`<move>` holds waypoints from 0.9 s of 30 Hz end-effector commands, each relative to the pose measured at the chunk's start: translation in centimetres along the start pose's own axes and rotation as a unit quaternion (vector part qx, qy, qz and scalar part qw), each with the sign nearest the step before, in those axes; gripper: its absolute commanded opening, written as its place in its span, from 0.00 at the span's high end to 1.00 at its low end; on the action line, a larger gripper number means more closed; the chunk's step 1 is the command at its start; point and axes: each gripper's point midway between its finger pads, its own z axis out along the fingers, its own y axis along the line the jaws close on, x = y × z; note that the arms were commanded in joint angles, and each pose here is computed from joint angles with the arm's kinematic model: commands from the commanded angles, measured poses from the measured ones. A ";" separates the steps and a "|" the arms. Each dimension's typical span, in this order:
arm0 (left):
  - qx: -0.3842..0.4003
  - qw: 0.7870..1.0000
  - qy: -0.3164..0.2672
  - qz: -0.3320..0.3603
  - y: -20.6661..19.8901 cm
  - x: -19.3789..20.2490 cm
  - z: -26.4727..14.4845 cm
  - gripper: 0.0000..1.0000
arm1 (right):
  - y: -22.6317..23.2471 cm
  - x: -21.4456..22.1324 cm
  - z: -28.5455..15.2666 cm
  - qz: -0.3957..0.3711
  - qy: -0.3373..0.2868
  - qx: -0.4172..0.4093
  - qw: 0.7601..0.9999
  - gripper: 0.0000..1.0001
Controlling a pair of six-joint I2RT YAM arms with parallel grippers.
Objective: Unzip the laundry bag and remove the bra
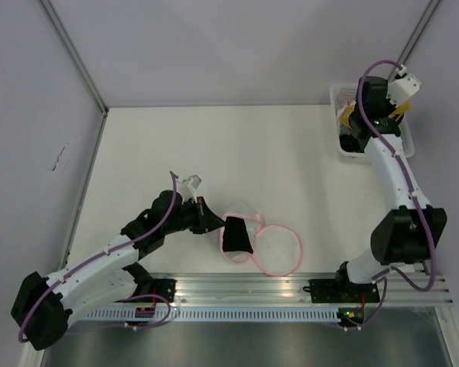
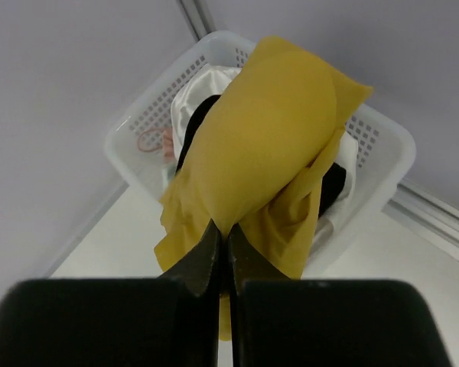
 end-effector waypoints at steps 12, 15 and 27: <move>0.024 1.000 -0.005 -0.019 -1.1 0.1 -1.0 0.98 | 1.0 7.5 17.0 -0.031 0.111 0.058 0.992 1.00; 0.026 0.999 -0.006 -0.022 -1.1 0.3 -1.2 0.98 | 1.3 9.8 18.9 -0.047 0.145 0.061 0.986 1.00; 0.029 0.999 -0.015 -0.021 -1.1 0.2 -1.6 0.98 | 4.3 -2.2 11.5 -0.038 0.039 -0.030 0.998 0.13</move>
